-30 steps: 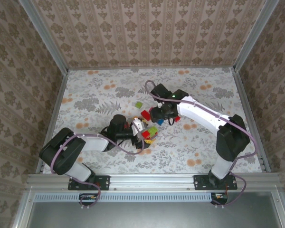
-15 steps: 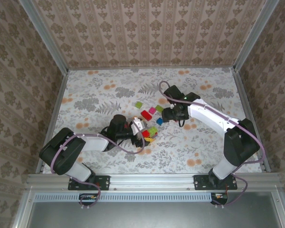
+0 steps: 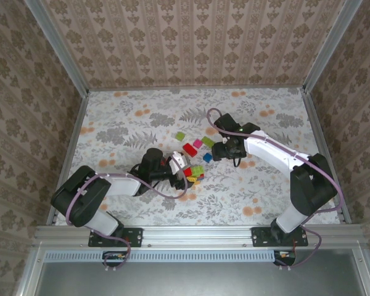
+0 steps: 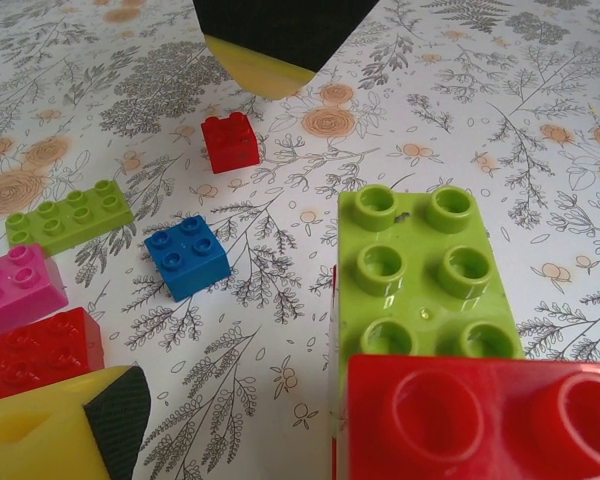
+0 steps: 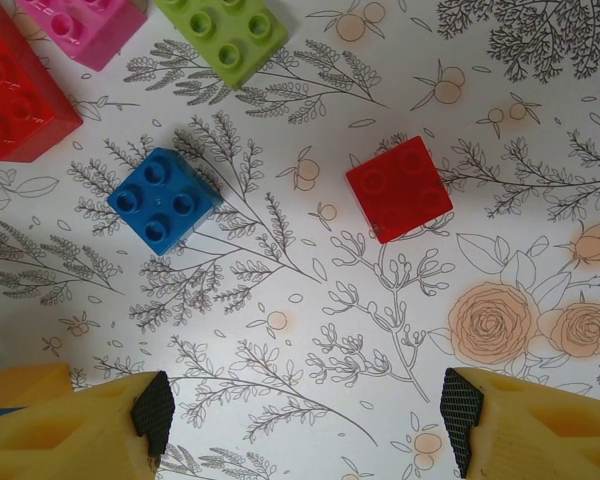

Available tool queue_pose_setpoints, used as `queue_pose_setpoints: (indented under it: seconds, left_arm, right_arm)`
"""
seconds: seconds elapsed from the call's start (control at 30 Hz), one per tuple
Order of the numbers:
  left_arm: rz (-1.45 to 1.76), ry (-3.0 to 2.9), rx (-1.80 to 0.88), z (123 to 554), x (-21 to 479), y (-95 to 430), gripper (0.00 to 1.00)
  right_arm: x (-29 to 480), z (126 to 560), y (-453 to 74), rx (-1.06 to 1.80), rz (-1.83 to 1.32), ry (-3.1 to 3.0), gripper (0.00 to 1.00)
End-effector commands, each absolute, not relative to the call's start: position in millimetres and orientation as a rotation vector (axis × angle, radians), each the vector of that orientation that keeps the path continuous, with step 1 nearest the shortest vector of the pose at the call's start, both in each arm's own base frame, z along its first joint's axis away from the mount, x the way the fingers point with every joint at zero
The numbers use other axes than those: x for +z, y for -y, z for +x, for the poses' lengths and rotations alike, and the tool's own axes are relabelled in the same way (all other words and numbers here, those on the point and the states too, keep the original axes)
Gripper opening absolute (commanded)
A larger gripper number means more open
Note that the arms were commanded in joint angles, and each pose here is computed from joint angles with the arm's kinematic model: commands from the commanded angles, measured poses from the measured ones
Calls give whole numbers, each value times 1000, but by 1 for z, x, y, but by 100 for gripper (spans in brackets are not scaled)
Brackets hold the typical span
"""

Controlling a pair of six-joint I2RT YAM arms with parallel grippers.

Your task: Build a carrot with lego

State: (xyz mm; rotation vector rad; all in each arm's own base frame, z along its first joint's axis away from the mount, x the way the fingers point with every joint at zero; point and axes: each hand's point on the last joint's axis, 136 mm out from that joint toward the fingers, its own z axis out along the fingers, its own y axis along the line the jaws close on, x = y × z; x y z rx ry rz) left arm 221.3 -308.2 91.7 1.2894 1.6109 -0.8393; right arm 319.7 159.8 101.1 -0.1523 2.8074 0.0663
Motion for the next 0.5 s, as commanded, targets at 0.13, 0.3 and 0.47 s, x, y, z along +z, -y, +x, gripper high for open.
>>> queue_pose_setpoints:
  seconds: [0.13,0.3,0.47]
  left_arm:
    - [1294,-1519,-884,219,114,314,87]
    - [1287,-1466,-931,212,128,314,86]
    - [1283,-1453,-980,210,131,317,85]
  right_arm:
    - [93,335,-154,61,-187,-2780,74]
    - [83,345,-154,53,-277,-2769,75]
    - [76,353,-151,68,-289,-2766,76]
